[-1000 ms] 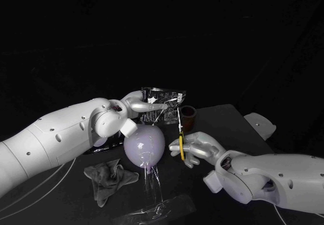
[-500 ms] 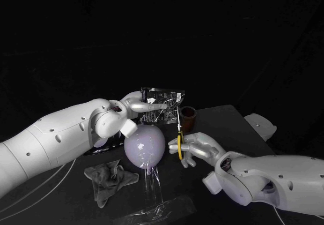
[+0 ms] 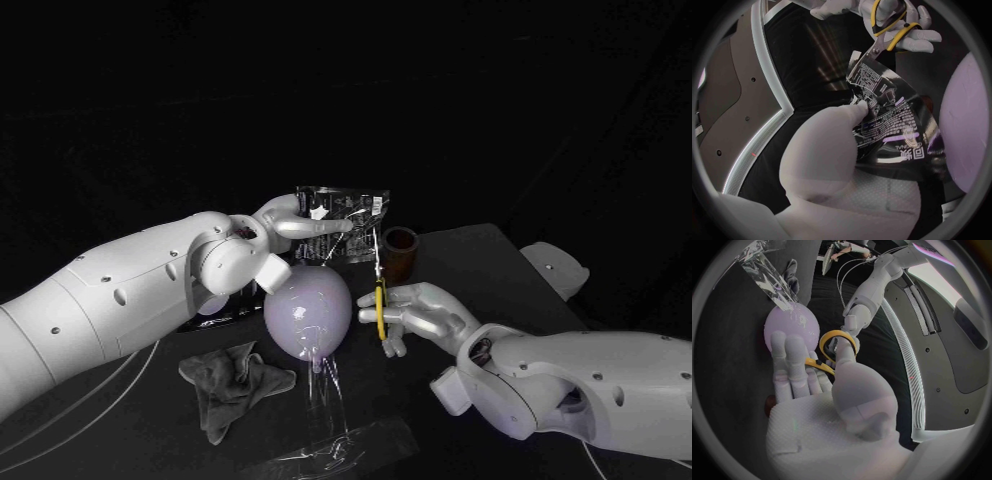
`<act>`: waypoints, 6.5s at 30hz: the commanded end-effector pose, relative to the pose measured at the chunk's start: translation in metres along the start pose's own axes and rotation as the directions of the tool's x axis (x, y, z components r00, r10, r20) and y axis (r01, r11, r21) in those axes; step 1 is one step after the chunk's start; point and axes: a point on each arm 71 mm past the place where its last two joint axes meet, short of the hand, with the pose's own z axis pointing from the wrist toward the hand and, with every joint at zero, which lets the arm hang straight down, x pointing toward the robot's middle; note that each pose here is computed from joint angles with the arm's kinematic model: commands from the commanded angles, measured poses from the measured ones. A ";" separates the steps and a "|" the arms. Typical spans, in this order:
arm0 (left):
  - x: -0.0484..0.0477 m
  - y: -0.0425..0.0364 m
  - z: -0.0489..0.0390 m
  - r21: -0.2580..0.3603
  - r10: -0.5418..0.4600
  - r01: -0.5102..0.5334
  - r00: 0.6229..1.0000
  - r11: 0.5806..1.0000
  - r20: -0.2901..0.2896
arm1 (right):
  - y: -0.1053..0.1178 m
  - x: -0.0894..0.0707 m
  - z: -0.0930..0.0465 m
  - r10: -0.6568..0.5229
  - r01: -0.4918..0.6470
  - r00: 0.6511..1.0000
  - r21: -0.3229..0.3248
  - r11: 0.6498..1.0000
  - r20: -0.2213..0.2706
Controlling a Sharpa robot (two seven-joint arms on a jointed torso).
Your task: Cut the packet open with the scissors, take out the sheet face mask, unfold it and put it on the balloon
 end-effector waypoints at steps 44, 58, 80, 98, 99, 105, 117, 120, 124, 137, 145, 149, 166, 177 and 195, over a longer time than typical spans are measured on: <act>0.0106 -0.0102 -0.0020 0.129 0.140 -0.145 0.989 0.981 0.045 | 0.007 0.000 0.004 0.074 -0.073 0.996 -0.022 0.997 0.043; 0.0103 -0.0077 -0.0026 0.119 0.125 -0.130 0.991 0.984 0.045 | 0.010 -0.003 0.009 0.069 -0.067 0.996 -0.037 0.997 0.054; 0.0053 -0.0077 -0.0032 0.132 0.111 -0.121 0.990 0.984 0.083 | 0.007 -0.011 0.008 0.047 -0.046 0.995 -0.010 0.999 0.086; 0.0043 -0.0068 -0.0040 0.124 0.109 -0.119 0.991 0.985 0.082 | 0.011 -0.006 0.007 0.054 -0.051 0.996 -0.046 0.998 0.073; 0.0043 -0.0069 -0.0040 0.125 0.112 -0.121 0.990 0.985 0.083 | 0.012 -0.005 0.007 0.054 -0.051 0.996 -0.046 0.998 0.072; 0.0039 -0.0076 -0.0045 0.133 0.144 -0.155 0.985 0.979 0.090 | 0.012 -0.004 0.007 0.059 -0.056 0.996 -0.046 0.997 0.067; 0.0031 -0.0089 -0.0054 0.165 0.217 -0.236 0.968 0.958 0.125 | 0.013 -0.002 0.004 0.083 -0.081 0.995 -0.028 0.996 0.062; 0.0039 -0.0076 -0.0052 0.169 0.226 -0.246 0.965 0.954 0.130 | 0.013 -0.002 0.004 0.087 -0.085 0.994 -0.026 0.996 0.065; 0.0050 -0.0057 -0.0050 0.176 0.228 -0.250 0.964 0.952 0.135 | 0.013 -0.005 0.004 0.091 -0.090 0.993 -0.021 0.996 0.073; 0.0097 -0.0054 -0.0047 0.193 0.214 -0.237 0.968 0.952 0.130 | 0.011 -0.009 0.010 0.108 -0.108 0.990 -0.007 0.994 0.088; 0.0115 -0.0056 -0.0044 0.197 0.211 -0.233 0.970 0.952 0.124 | 0.014 -0.007 0.013 0.112 -0.111 0.991 -0.009 0.994 0.072; 0.0116 -0.0053 -0.0043 0.195 0.211 -0.232 0.970 0.953 0.122 | 0.015 -0.005 0.012 0.111 -0.110 0.992 -0.014 0.994 0.063; 0.0139 -0.0052 -0.0043 0.196 0.213 -0.230 0.972 0.953 0.103 | 0.021 -0.016 0.019 0.106 -0.101 0.987 -0.047 0.994 0.121; 0.0138 -0.0056 -0.0045 0.202 0.213 -0.231 0.971 0.952 0.105 | 0.022 -0.019 0.020 0.094 -0.088 0.988 -0.052 0.995 0.124; 0.0117 -0.0049 -0.0051 0.200 0.213 -0.232 0.970 0.952 0.113 | 0.024 -0.016 0.020 0.082 -0.076 0.992 -0.068 0.995 0.094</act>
